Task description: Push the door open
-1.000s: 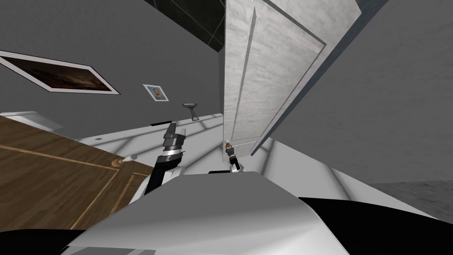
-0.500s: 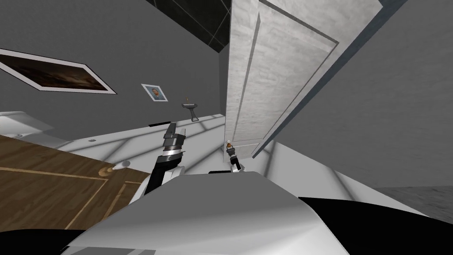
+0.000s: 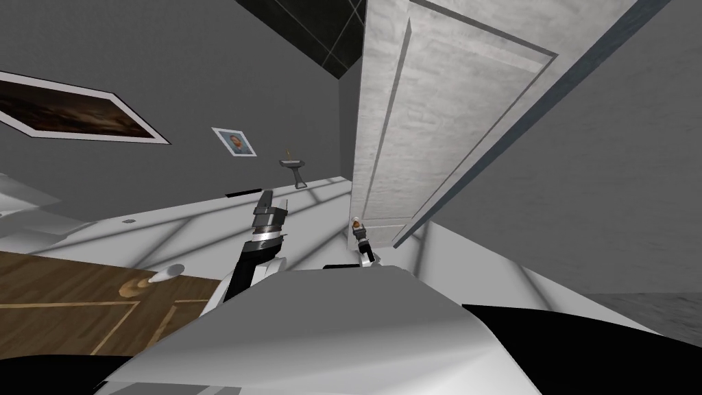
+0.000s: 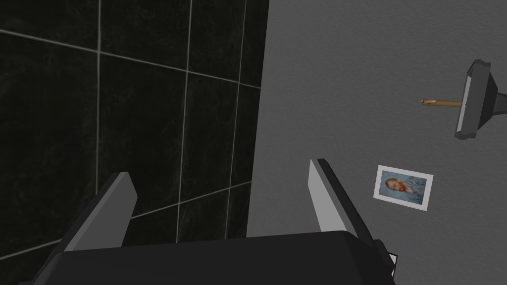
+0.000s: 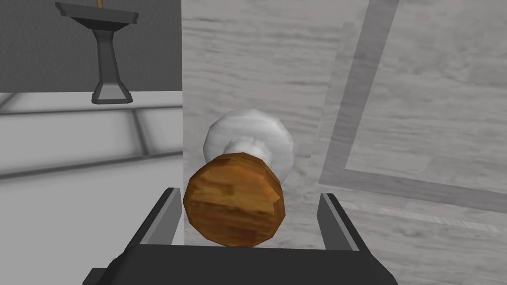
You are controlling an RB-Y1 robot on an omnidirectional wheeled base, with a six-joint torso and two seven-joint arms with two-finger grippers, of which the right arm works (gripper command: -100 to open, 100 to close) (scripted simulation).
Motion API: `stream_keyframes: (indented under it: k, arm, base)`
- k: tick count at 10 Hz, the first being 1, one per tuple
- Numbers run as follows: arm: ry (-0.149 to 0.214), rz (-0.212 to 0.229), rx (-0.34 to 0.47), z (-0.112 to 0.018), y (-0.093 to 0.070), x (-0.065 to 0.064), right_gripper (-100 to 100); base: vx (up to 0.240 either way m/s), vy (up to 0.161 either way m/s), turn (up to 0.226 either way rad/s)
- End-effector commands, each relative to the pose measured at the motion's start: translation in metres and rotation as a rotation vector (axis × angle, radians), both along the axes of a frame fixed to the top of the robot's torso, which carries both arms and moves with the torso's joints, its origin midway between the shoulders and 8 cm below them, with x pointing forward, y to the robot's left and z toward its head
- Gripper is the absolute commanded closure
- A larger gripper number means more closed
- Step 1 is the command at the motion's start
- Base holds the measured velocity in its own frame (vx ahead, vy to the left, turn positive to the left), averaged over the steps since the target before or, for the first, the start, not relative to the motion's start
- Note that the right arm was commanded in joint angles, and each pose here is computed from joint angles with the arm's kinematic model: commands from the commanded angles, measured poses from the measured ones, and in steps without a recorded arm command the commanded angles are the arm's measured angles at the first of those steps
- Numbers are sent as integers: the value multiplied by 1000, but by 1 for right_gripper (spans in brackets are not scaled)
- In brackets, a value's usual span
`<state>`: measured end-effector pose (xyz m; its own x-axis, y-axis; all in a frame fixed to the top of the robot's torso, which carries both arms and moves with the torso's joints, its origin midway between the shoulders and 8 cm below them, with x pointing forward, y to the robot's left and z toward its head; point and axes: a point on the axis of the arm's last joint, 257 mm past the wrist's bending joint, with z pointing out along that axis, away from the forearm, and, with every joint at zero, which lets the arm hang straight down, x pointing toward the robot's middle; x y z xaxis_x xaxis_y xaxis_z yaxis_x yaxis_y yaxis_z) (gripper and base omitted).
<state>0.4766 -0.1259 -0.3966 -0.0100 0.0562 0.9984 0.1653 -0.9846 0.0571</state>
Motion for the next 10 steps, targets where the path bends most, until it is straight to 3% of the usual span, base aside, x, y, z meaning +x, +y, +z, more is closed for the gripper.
stream_keyframes:
  k: [1, 4, 10]
  arm:
    - [-1, -35, -11, 1, -22, 3, 100]
    - [-4, -74, -15, 2, -40, 6, 100]
    - [-7, -125, -16, 3, -61, 9, 100]
  base:
    - [109, 72, -59]
    - [113, 67, -24]
    - [94, 67, -39]
